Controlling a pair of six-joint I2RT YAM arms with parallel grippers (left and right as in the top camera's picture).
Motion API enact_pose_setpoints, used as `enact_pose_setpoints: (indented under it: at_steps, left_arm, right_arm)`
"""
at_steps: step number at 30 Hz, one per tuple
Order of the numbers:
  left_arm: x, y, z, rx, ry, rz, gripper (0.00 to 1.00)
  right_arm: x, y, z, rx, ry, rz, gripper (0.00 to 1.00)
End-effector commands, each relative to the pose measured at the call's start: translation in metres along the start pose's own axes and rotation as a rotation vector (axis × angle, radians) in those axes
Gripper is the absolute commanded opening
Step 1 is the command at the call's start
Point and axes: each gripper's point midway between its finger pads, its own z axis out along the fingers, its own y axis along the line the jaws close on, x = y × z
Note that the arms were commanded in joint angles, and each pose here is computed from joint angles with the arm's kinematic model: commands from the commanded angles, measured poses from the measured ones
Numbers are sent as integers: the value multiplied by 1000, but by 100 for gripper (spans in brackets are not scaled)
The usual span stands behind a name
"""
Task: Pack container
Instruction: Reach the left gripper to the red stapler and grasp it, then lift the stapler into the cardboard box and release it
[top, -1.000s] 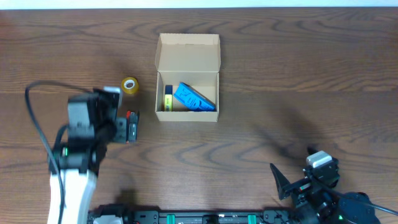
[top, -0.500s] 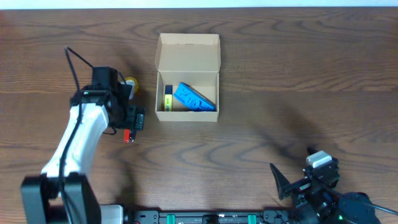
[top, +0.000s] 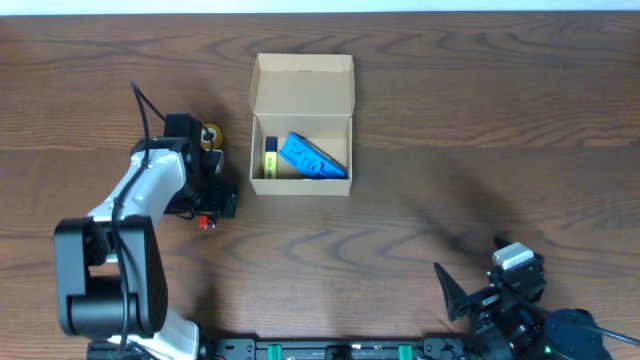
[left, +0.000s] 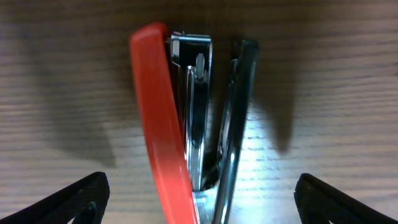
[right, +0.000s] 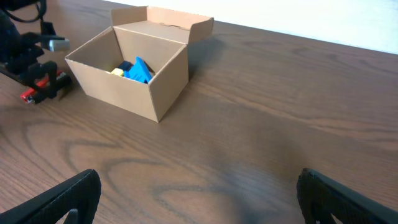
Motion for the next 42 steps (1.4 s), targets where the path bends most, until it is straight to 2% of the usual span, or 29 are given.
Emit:
enact_pose_setpoints:
  at_steps: [1,3,6,12,14,16,23,31,37,42]
  left_arm:
    - [-6,4,5,-7,11,-4,95]
    - [-6,5,8,-9,22,-4,98]
    - [-9,6,11,-8,31,-5,74]
    - [-15,6,12,-7,29,-5,40]
    - [-19,7,10,-8,19,-9,26]
    - [-24,7,4,-11,-4,-31,18]
    - [-52,8,-43,-30,-193,-36,11]
    - [-82,0,-152,-28,-591,-84,11]
    - [-107,-45,-204,17,-721,27,12]
    - [-130,-102,-205,55,-711,173,13]
  right_arm:
    - [0,-2,0,13,-3,13,99]
    - [0,-2,0,13,-3,13,99]
    - [0,-2,0,13,-3,13,99]
    - [0,-2,0,13,-3,13,99]
    - [0,-2,0,13,-3,13,99]
    - [0,-2,0,13,-3,13,99]
    - [0,-2,0,13,-3,13,99]
    - [0,-2,0,13,-3,13,99]
    - [0,-2,0,13,-3,13,99]
    - [0,-2,0,13,-3,13,99]
